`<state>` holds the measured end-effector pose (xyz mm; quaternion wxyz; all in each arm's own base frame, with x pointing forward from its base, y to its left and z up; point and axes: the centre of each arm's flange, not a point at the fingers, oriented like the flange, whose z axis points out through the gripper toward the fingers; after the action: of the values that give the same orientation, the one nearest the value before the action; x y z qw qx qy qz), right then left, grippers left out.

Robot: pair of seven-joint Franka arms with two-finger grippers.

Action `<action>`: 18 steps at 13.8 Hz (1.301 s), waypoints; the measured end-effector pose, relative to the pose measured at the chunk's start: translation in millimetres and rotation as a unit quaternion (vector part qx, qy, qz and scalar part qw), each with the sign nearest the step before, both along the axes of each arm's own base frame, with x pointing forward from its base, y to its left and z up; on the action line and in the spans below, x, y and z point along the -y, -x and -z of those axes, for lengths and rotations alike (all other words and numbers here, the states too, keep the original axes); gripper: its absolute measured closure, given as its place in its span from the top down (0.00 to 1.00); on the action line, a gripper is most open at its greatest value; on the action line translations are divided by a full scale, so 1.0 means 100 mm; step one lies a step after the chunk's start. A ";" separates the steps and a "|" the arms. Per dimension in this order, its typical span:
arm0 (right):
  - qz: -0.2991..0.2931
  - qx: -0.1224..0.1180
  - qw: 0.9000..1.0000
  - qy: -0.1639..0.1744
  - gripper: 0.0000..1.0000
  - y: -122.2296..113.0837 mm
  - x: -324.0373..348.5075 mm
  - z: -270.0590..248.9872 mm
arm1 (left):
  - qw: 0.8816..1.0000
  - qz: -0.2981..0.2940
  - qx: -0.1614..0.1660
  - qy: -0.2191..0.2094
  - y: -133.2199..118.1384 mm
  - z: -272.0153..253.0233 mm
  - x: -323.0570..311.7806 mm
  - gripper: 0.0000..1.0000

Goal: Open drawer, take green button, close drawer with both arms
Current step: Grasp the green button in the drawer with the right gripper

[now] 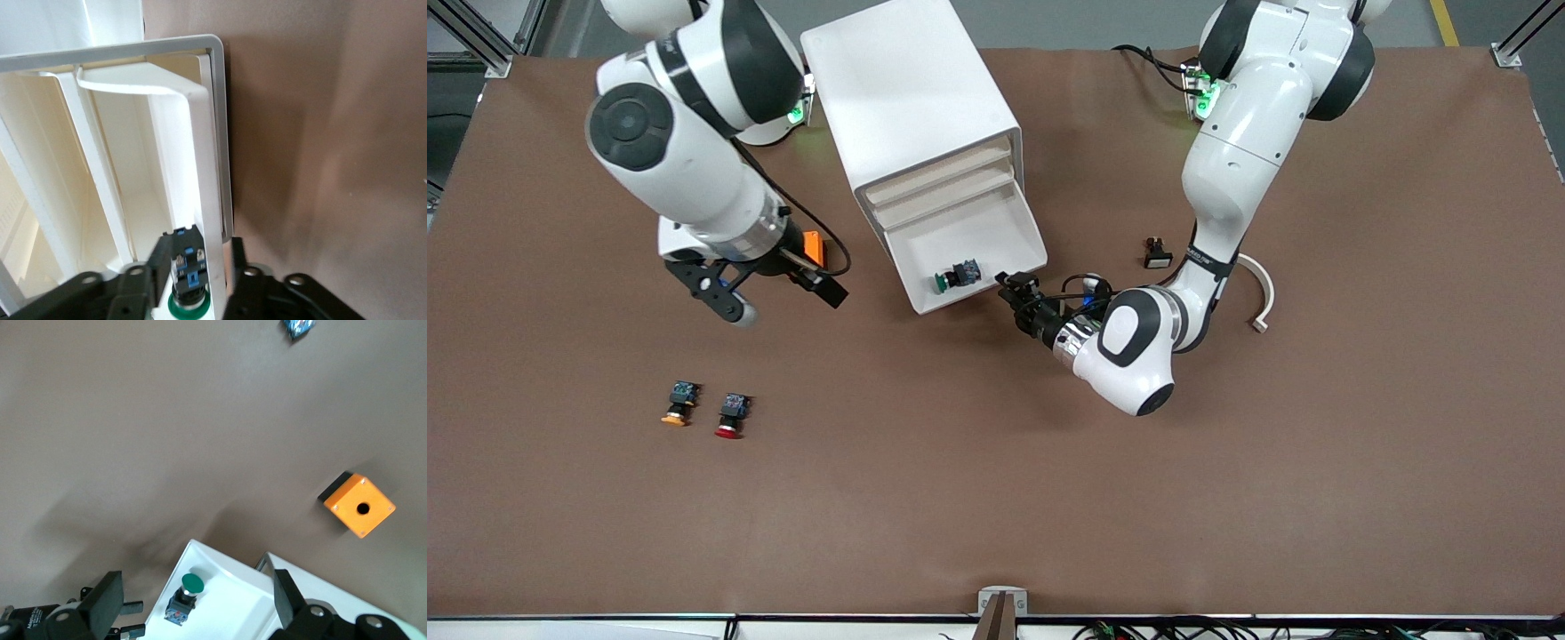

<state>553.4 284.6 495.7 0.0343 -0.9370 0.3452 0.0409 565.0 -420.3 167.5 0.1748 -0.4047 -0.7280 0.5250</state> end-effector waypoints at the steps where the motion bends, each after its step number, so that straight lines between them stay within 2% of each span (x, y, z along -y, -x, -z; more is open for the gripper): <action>1: 0.009 -0.004 1.000 0.003 1.00 0.03 -0.12 0.09 | 1.000 -0.001 0.004 0.003 -0.03 -0.03 -0.01 0.61; 3: 0.030 -0.016 0.999 0.011 1.00 0.08 -0.37 0.32 | 1.000 -0.003 0.026 0.013 -0.15 -0.13 -0.08 0.79; 5: 0.047 -0.027 0.998 0.020 1.00 0.18 -0.63 0.53 | 0.998 -0.012 0.067 0.018 -0.39 -0.33 -0.31 0.99; 8: 0.069 -0.028 0.997 0.024 1.00 0.34 -0.93 0.78 | 0.986 -0.009 0.161 0.044 -0.76 -0.71 -0.83 1.00; 12: 0.085 -0.021 0.996 0.024 1.00 0.71 -1.27 1.19 | 0.963 0.022 0.255 0.084 -0.97 -1.09 -1.17 1.00; 13: 0.085 -0.019 0.996 0.024 1.00 0.79 -1.33 1.28 | 0.953 0.044 0.284 0.097 -0.98 -1.18 -1.20 1.00; 15: 0.087 -0.015 0.996 0.022 1.00 0.89 -1.38 1.41 | 0.924 0.092 0.352 0.116 -1.04 -1.46 -1.34 1.00; 17: 0.100 -0.011 0.995 0.019 1.00 0.93 -1.43 1.55 | 0.903 0.107 0.401 0.113 -1.15 -1.83 -1.62 1.00; 18: 0.104 -0.009 0.994 0.019 1.00 0.96 -1.47 1.63 | 0.896 0.113 0.417 0.102 -1.19 -1.97 -1.77 1.00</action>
<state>457.9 431.6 332.7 0.0176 -0.8961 0.4418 0.0392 683.7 -243.1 364.4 -0.1290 -0.6813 -0.6262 0.3564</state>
